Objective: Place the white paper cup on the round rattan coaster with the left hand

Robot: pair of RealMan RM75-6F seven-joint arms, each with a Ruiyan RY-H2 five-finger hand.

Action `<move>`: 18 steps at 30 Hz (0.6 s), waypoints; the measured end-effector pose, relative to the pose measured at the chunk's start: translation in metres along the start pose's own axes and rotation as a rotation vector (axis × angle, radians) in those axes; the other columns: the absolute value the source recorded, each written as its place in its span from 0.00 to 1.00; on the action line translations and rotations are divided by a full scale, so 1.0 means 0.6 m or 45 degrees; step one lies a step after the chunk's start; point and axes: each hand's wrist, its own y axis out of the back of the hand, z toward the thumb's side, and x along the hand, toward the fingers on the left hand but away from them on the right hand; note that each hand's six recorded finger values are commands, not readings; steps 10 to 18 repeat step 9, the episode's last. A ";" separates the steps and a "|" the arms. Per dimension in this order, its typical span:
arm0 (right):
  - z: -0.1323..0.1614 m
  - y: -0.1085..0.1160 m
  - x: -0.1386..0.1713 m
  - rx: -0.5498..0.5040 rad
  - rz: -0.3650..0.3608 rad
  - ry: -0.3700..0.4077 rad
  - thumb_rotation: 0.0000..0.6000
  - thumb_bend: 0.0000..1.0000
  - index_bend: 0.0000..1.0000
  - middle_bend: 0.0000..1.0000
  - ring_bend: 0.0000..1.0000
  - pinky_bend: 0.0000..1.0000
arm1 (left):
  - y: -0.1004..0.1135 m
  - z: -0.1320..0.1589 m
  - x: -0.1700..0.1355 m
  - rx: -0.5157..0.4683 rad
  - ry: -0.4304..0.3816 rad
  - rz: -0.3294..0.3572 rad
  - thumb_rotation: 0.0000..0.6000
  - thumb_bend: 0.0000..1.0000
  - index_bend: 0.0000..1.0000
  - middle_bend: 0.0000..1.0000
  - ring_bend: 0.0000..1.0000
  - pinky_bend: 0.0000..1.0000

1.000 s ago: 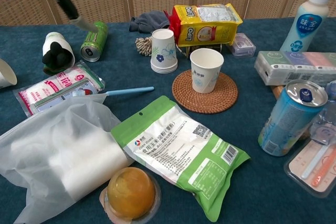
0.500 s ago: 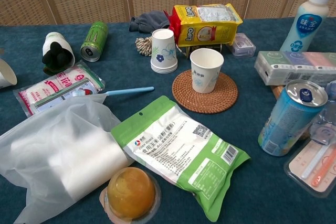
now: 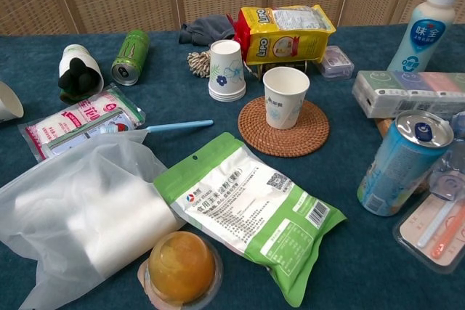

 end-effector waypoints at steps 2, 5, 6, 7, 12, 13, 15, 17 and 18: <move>0.000 -0.006 0.000 0.005 0.017 -0.003 1.00 0.00 0.00 0.00 0.00 0.00 | 0.010 -0.003 -0.012 0.011 0.014 0.028 1.00 0.26 0.00 0.00 0.00 0.01; 0.004 -0.010 -0.001 0.004 0.026 0.013 1.00 0.00 0.00 0.00 0.00 0.00 | 0.024 -0.005 -0.026 0.021 0.039 0.056 1.00 0.26 0.00 0.00 0.00 0.00; 0.006 -0.012 -0.001 0.000 0.030 0.023 1.00 0.00 0.00 0.00 0.00 0.00 | 0.027 -0.006 -0.030 0.023 0.047 0.062 1.00 0.25 0.00 0.00 0.00 0.00; 0.008 -0.014 -0.002 -0.001 0.032 0.029 1.00 0.00 0.00 0.00 0.00 0.00 | 0.031 -0.007 -0.032 0.027 0.054 0.069 1.00 0.25 0.00 0.00 0.00 0.00; 0.012 -0.017 -0.003 -0.003 0.036 0.036 1.00 0.00 0.00 0.00 0.00 0.00 | 0.036 -0.011 -0.037 0.033 0.070 0.079 1.00 0.26 0.00 0.00 0.00 0.00; 0.012 -0.017 -0.003 -0.003 0.036 0.036 1.00 0.00 0.00 0.00 0.00 0.00 | 0.036 -0.011 -0.037 0.033 0.070 0.079 1.00 0.26 0.00 0.00 0.00 0.00; 0.012 -0.017 -0.003 -0.003 0.036 0.036 1.00 0.00 0.00 0.00 0.00 0.00 | 0.036 -0.011 -0.037 0.033 0.070 0.079 1.00 0.26 0.00 0.00 0.00 0.00; 0.012 -0.017 -0.003 -0.003 0.036 0.036 1.00 0.00 0.00 0.00 0.00 0.00 | 0.036 -0.011 -0.037 0.033 0.070 0.079 1.00 0.26 0.00 0.00 0.00 0.00; 0.012 -0.017 -0.003 -0.003 0.036 0.036 1.00 0.00 0.00 0.00 0.00 0.00 | 0.036 -0.011 -0.037 0.033 0.070 0.079 1.00 0.26 0.00 0.00 0.00 0.00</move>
